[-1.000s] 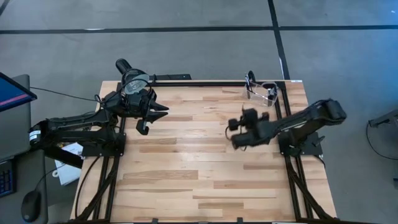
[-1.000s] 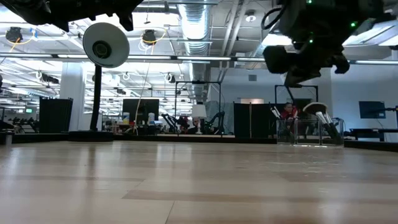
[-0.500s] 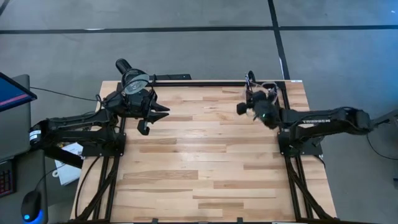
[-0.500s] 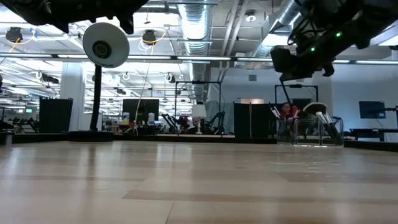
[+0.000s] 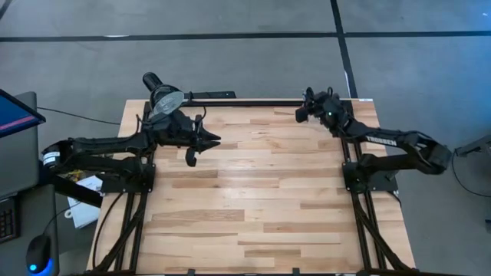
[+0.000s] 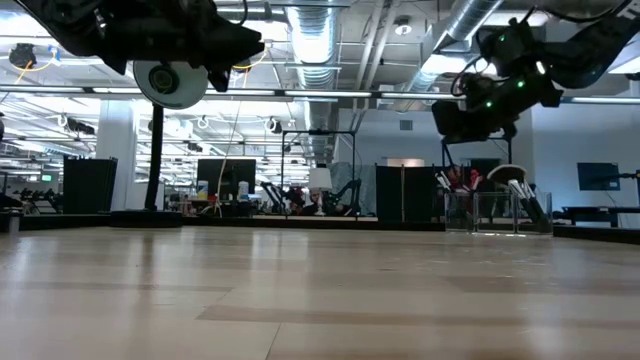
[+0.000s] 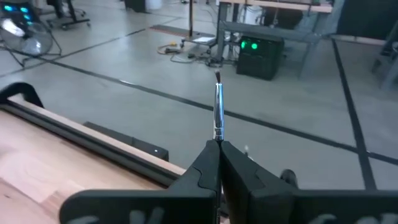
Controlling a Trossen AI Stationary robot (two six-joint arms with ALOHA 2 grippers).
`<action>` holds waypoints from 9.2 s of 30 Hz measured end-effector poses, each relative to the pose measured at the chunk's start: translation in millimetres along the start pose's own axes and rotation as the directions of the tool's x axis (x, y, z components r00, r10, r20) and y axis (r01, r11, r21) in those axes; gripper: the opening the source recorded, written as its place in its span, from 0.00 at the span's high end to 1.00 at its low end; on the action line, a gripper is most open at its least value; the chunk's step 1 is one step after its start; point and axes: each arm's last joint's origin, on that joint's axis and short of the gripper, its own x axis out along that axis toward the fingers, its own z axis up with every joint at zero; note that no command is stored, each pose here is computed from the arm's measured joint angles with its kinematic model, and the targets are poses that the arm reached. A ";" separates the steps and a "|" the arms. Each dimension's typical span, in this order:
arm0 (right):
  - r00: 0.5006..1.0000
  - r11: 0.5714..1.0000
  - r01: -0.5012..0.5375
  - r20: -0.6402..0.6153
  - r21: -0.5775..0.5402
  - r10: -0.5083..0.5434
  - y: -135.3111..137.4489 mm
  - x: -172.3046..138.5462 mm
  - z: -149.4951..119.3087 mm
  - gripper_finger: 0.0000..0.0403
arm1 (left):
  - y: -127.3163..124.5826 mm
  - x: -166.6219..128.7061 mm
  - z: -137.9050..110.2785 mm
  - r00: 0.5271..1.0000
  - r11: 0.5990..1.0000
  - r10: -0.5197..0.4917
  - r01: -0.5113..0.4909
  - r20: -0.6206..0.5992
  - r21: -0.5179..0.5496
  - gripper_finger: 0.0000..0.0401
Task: Sort items
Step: Put the liner brush into the transparent organizer, then return to Home Position
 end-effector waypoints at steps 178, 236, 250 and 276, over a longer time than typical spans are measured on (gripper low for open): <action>0.513 0.565 -0.819 0.315 -0.101 0.799 23.1 -145.9 -67.4 1.00 | -59.8 -77.3 -68.3 0.965 0.996 0.079 -0.086 0.250 0.017 0.99; 0.486 0.525 -0.838 0.232 -0.149 0.843 13.2 -156.2 -81.6 1.00 | -69.2 -98.7 -81.9 0.993 0.994 -0.047 0.036 0.109 0.103 0.98; 0.488 0.527 -0.837 0.234 -0.148 0.841 13.2 -156.1 -81.6 1.00 | -69.5 -97.5 -75.9 0.985 0.994 -0.039 0.021 0.168 0.105 0.98; 0.489 0.528 -0.836 0.235 -0.148 0.840 13.1 -156.1 -81.4 1.00 | -66.7 -96.7 -78.8 0.990 0.990 -0.043 0.024 0.134 0.142 0.99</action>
